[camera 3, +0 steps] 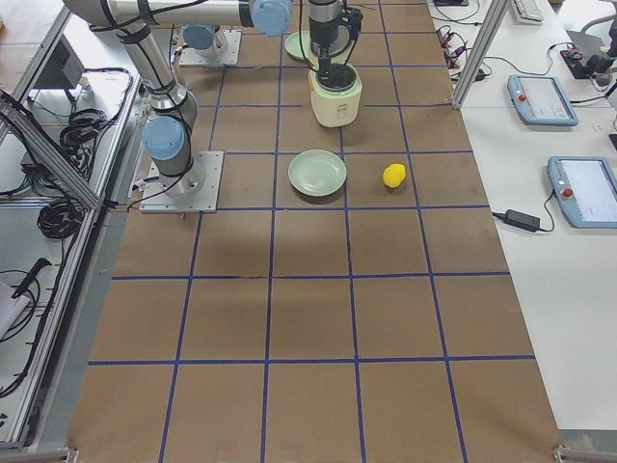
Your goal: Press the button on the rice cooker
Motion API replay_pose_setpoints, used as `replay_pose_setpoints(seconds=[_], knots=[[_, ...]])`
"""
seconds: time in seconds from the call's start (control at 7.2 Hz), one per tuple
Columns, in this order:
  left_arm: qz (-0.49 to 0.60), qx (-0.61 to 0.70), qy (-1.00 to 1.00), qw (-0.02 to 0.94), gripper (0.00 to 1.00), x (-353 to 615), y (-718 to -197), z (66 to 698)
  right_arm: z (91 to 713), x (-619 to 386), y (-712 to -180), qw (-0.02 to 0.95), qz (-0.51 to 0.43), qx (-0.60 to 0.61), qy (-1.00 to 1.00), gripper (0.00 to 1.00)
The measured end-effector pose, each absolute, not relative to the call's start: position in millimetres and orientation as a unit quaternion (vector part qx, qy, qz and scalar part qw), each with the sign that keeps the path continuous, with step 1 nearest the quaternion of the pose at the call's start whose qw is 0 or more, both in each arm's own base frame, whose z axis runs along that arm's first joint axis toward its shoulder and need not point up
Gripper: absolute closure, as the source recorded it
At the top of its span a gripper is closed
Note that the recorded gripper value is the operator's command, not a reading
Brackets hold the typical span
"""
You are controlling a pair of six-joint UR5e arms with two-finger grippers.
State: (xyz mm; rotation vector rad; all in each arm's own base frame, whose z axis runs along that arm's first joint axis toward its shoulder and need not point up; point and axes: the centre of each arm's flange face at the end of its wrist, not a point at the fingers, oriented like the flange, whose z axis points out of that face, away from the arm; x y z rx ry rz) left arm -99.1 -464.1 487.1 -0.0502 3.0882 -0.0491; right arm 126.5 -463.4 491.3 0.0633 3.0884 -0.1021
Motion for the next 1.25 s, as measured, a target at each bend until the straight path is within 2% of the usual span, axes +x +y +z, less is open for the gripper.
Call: replay_pose_setpoints(seconds=[0.69, 1.25], knots=[[-0.016, -0.016, 0.999, 0.026, 0.0, -99, -464, 487, 487, 128, -460, 0.03, -0.031, 0.019, 0.999, 0.0], [-0.016, -0.016, 0.999, 0.026, 0.0, -99, -464, 487, 492, 128, -488, 0.029, -0.033, 0.017, 0.999, 0.0]])
